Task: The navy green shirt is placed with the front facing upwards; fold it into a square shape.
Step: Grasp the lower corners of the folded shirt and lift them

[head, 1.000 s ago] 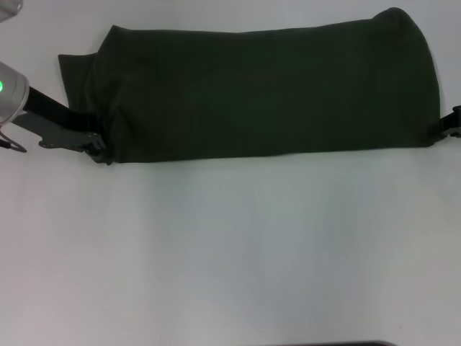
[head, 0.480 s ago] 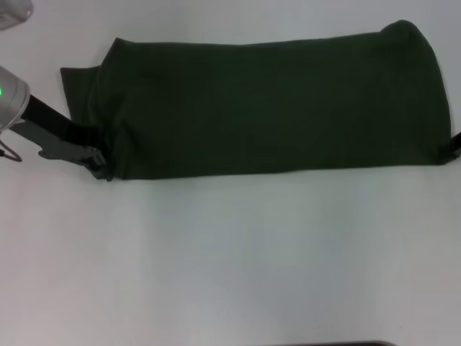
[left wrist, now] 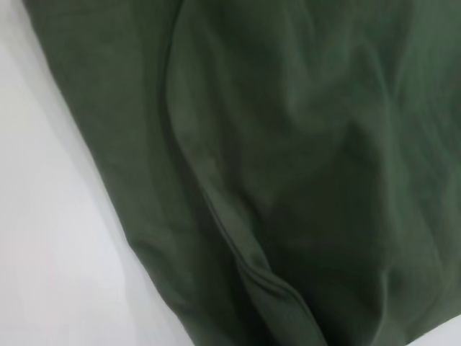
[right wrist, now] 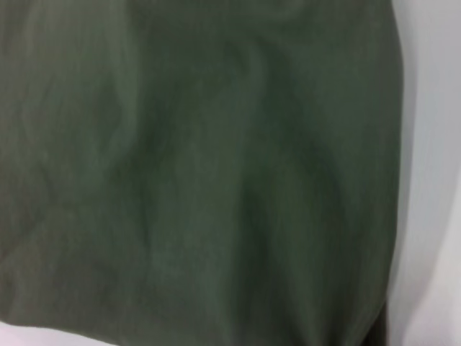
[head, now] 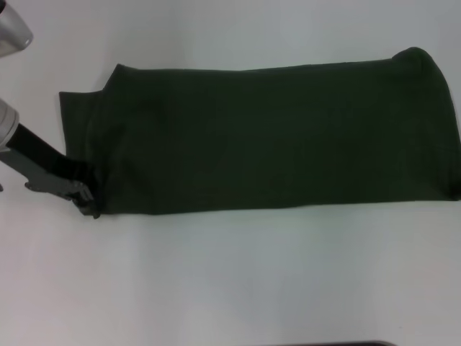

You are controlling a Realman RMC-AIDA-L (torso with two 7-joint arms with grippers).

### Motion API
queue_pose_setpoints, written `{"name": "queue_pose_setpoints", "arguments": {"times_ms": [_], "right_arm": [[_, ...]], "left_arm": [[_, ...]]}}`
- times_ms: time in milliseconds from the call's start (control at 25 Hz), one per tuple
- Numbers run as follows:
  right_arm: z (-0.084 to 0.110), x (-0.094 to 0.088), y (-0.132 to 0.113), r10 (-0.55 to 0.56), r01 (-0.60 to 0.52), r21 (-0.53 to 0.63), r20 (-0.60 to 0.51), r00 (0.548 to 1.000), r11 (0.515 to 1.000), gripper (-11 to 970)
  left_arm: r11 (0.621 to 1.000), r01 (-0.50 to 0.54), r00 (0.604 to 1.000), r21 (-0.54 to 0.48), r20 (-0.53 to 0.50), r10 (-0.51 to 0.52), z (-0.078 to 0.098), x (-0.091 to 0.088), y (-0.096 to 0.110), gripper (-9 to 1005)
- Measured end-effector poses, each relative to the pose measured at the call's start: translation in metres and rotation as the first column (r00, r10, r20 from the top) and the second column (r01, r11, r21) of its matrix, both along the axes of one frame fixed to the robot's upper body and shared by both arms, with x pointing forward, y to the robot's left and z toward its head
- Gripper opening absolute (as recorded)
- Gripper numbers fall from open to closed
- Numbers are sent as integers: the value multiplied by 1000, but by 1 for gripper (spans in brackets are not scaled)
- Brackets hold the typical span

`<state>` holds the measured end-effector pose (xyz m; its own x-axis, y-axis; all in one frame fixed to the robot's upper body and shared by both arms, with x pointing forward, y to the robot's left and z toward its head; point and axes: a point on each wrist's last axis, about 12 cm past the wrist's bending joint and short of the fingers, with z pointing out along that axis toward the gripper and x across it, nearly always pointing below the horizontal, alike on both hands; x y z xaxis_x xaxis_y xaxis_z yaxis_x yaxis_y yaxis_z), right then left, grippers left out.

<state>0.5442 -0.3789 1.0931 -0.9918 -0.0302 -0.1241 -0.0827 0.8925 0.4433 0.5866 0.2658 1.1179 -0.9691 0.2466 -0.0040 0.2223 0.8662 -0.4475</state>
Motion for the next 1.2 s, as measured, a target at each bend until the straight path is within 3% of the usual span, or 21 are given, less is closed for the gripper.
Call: {"name": "queue_pose_setpoints", "arguments": {"times_ms": [440, 1200], "right_arm": [[-2, -9, 7, 37, -35, 36, -57, 998, 999, 12], [-7, -26, 8, 72, -61, 90, -124, 990, 994, 11]], "left_arm": [[1000, -7, 998, 29, -60, 9, -5, -23, 12, 29], [999, 8, 994, 33, -112, -4, -5, -35, 18, 29]]}}
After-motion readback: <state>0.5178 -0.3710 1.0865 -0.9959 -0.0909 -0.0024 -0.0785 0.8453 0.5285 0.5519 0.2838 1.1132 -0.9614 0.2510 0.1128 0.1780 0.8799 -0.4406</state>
